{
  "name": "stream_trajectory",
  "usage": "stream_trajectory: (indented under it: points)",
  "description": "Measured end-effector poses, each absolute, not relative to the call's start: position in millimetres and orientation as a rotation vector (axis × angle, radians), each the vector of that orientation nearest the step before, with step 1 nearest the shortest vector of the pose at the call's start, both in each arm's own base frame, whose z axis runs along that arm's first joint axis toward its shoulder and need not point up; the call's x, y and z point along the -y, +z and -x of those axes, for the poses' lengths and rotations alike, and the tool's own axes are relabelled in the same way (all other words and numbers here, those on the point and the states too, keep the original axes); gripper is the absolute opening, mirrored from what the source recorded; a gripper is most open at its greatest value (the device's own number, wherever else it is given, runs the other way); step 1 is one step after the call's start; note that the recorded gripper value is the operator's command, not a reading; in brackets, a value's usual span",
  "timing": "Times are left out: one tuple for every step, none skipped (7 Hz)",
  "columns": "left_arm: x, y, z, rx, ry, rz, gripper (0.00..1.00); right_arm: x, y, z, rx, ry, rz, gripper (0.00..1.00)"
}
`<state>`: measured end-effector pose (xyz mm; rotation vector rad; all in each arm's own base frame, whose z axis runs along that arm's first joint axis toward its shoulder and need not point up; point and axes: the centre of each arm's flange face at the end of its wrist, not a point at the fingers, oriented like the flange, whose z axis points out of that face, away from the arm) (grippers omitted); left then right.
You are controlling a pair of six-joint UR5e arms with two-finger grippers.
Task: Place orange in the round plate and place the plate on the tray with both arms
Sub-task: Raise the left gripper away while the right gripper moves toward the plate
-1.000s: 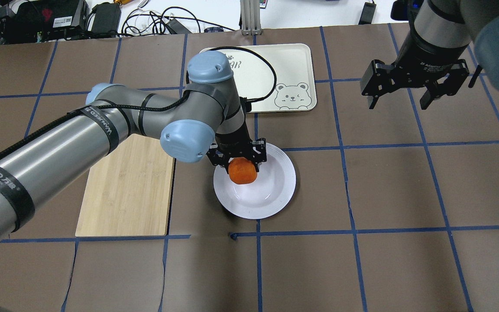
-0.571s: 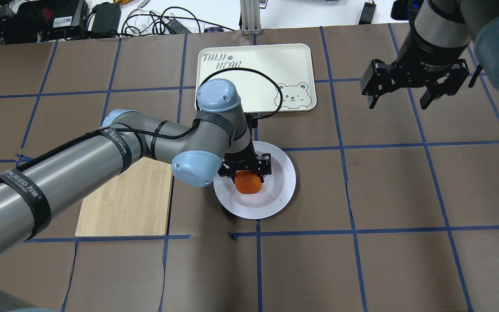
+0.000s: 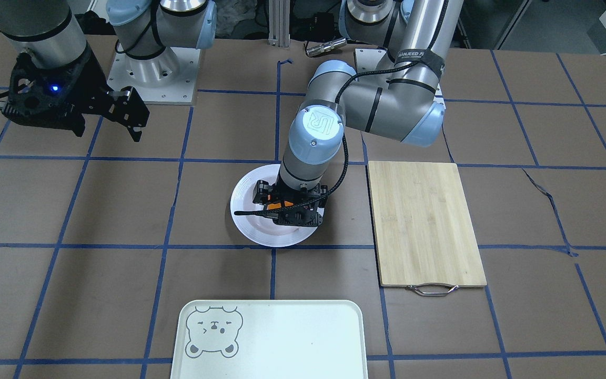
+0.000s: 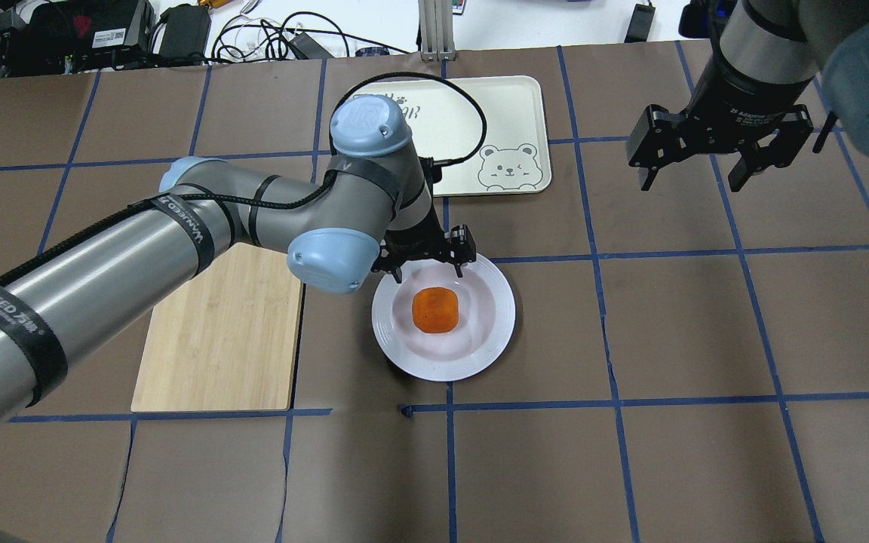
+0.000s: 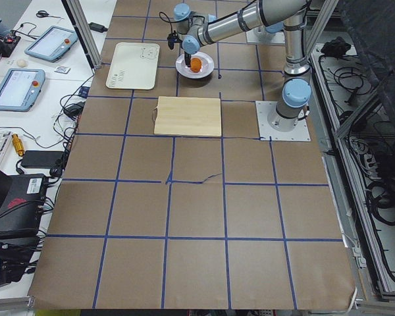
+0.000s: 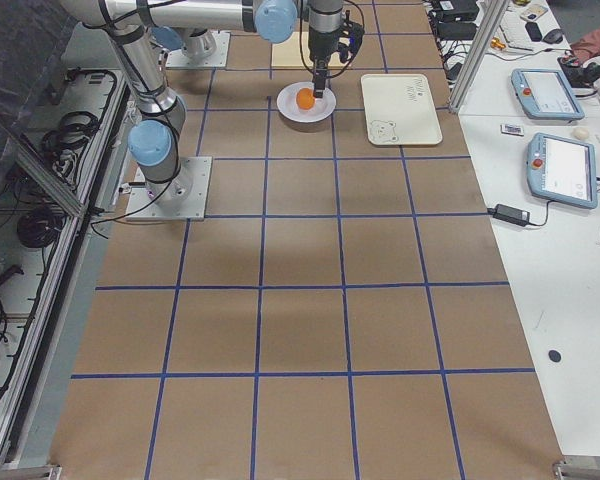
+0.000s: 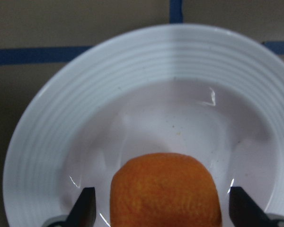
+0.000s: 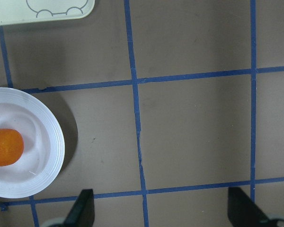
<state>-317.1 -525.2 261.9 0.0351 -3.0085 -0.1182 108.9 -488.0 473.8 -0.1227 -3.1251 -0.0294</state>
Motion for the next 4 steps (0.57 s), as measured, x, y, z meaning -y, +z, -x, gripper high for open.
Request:
stream_trajectory:
  points:
    - [548.8, 305.6, 290.3, 3.016, -0.099, -0.072, 1.00, 493.4, 465.4, -107.7, 3.128, -0.057, 0.133, 1.00]
    - [562.4, 353.6, 263.2, 3.025, -0.084, -0.065, 1.00, 499.6, 454.8, -105.5, 3.129, -0.094, 0.139, 1.00]
    - [561.2, 397.9, 240.9, 3.062, -0.053, -0.054, 1.00, 506.7, 447.0, -103.8, 3.145, -0.101, 0.145, 1.00]
    - [549.3, 433.8, 225.1, 3.117, -0.012, -0.049, 1.00, 517.9, 437.2, -104.3, 3.188, -0.089, 0.154, 1.00]
